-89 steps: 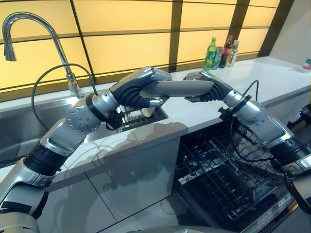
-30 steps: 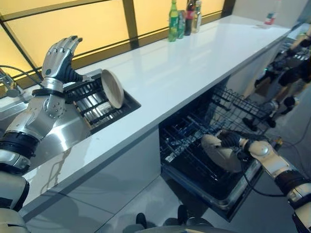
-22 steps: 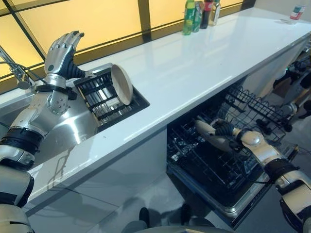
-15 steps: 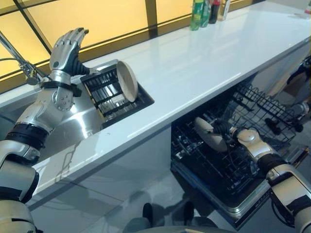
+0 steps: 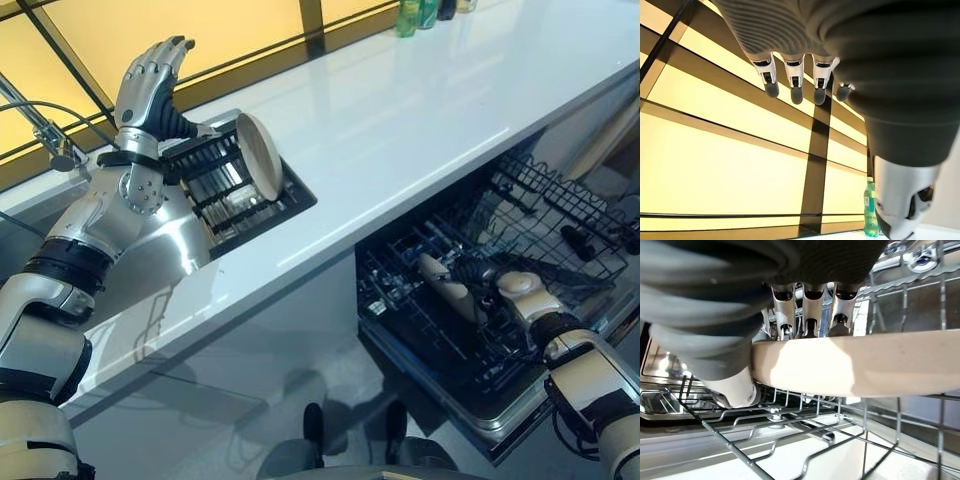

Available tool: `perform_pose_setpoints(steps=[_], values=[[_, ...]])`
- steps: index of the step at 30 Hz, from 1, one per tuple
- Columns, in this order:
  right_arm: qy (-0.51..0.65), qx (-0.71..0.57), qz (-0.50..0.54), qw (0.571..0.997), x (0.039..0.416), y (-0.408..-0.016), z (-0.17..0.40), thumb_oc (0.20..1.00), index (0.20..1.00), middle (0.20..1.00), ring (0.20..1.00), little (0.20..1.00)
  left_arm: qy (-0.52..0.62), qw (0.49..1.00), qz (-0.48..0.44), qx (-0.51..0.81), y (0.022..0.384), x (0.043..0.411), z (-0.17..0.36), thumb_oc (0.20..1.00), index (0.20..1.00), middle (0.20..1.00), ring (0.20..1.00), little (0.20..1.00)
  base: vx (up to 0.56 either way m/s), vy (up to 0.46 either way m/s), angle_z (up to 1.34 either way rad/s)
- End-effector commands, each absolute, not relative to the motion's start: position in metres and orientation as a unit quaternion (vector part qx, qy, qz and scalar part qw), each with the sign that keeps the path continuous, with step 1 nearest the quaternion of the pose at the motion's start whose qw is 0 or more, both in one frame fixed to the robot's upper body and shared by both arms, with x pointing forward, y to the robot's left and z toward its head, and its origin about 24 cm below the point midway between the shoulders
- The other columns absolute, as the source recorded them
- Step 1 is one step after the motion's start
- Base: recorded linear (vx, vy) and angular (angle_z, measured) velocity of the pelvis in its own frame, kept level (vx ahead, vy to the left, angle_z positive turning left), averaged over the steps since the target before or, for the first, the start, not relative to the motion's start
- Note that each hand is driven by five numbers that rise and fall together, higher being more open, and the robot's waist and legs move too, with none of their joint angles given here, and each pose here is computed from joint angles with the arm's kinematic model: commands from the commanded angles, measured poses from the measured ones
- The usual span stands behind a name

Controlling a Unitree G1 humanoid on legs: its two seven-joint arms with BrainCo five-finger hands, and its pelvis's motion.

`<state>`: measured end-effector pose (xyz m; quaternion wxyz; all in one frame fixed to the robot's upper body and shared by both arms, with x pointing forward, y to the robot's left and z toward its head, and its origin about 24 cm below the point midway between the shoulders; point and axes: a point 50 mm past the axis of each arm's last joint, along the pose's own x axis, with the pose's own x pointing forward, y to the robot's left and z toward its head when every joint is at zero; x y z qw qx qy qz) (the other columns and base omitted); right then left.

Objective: Pick up plates and place into dishwasher.

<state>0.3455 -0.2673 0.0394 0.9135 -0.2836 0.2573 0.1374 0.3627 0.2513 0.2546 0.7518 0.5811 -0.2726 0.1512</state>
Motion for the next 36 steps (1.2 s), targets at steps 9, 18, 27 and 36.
perform_pose_setpoints(steps=[9, 18, 27, 36], values=[[0.174, -0.355, 0.075, 0.916, 0.365, -0.276, 0.084, 1.0, 1.0, 1.0, 1.0, 1.0, -0.327, 0.705, 0.188, 0.601, 0.242, 0.36, 0.326, 1.0, 1.0, 1.0, 1.0, 1.0, -0.02, 0.018, 0.04], [-0.063, -0.415, 0.056, 0.906, 0.341, -0.257, 0.162, 1.0, 1.0, 1.0, 1.0, 1.0, -0.243, 0.628, 0.219, 0.706, 0.29, 0.342, 0.307, 1.0, 1.0, 1.0, 1.0, 1.0, 0.05, 0.067, -0.01], [-0.226, -0.373, 0.056, 0.898, 0.294, -0.258, 0.217, 1.0, 1.0, 1.0, 1.0, 1.0, -0.175, 0.548, 0.278, 0.769, 0.332, 0.324, 0.31, 1.0, 1.0, 1.0, 1.0, 1.0, 0.04, 0.081, -0.17], [-0.215, -0.405, 0.084, 0.885, 0.289, -0.258, 0.224, 1.0, 1.0, 1.0, 1.0, 1.0, -0.19, 0.494, 0.324, 0.784, 0.34, 0.322, 0.323, 1.0, 1.0, 1.0, 1.0, 1.0, 0.03, 0.068, -0.17]])
